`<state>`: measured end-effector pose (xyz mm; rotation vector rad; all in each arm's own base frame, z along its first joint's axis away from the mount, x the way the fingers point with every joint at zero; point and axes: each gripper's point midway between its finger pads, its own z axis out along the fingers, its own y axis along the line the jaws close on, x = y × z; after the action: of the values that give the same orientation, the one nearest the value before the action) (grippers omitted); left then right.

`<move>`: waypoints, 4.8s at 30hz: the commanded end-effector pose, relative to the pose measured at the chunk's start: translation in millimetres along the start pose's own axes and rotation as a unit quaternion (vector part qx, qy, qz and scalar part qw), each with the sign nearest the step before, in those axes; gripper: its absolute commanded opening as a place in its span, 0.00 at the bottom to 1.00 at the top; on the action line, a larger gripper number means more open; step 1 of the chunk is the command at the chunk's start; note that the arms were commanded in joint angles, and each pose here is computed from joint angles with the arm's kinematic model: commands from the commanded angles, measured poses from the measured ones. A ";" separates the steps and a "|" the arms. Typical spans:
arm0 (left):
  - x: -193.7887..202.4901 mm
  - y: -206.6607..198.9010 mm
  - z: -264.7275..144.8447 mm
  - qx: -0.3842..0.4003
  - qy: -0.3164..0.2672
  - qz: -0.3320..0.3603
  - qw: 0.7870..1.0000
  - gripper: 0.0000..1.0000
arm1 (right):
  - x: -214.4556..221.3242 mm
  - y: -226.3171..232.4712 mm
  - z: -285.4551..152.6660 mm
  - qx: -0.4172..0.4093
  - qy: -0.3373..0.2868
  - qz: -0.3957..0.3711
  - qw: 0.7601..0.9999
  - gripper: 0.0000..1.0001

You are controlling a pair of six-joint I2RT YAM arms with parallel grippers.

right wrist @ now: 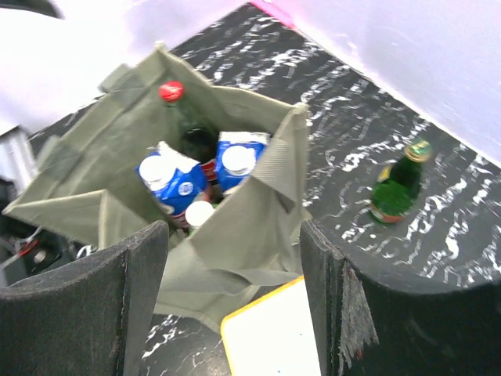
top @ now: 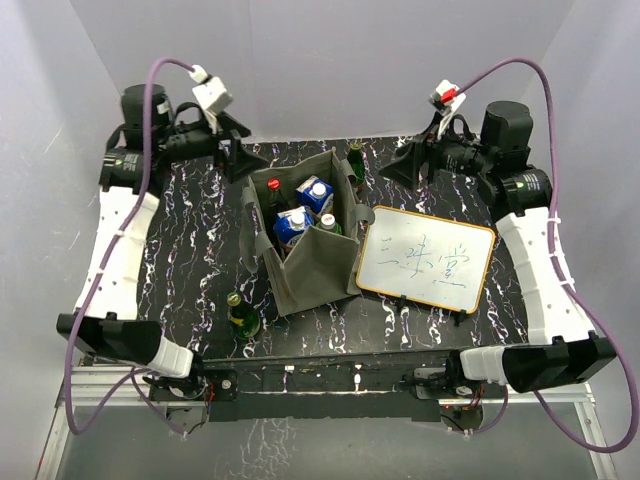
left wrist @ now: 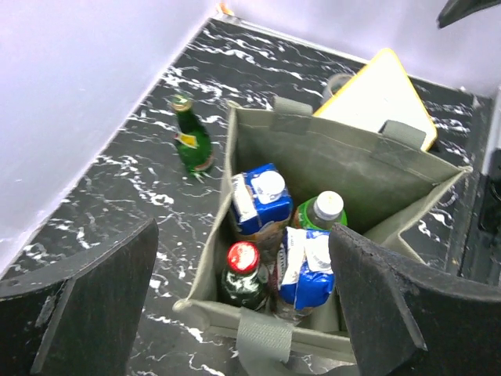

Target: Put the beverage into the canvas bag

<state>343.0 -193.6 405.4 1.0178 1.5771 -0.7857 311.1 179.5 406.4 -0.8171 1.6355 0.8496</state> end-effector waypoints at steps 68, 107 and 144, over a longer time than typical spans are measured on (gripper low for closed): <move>39.9 33.9 -86.7 -0.142 -0.022 -0.058 0.988 0.97 | 113.4 -236.5 194.8 0.251 0.095 -0.018 0.963 0.45; 45.4 25.4 -81.1 -0.116 -0.028 -0.091 0.989 0.97 | 95.7 -177.1 119.8 0.251 0.140 -0.037 0.957 0.08; 55.3 27.8 -80.2 -0.120 -0.018 -0.087 0.989 0.97 | 145.5 -210.4 165.8 0.226 0.199 -0.021 0.953 0.52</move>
<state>336.4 -99.0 364.6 0.6749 1.7269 -0.7153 533.8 193.5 183.9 -0.7252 2.1196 0.2548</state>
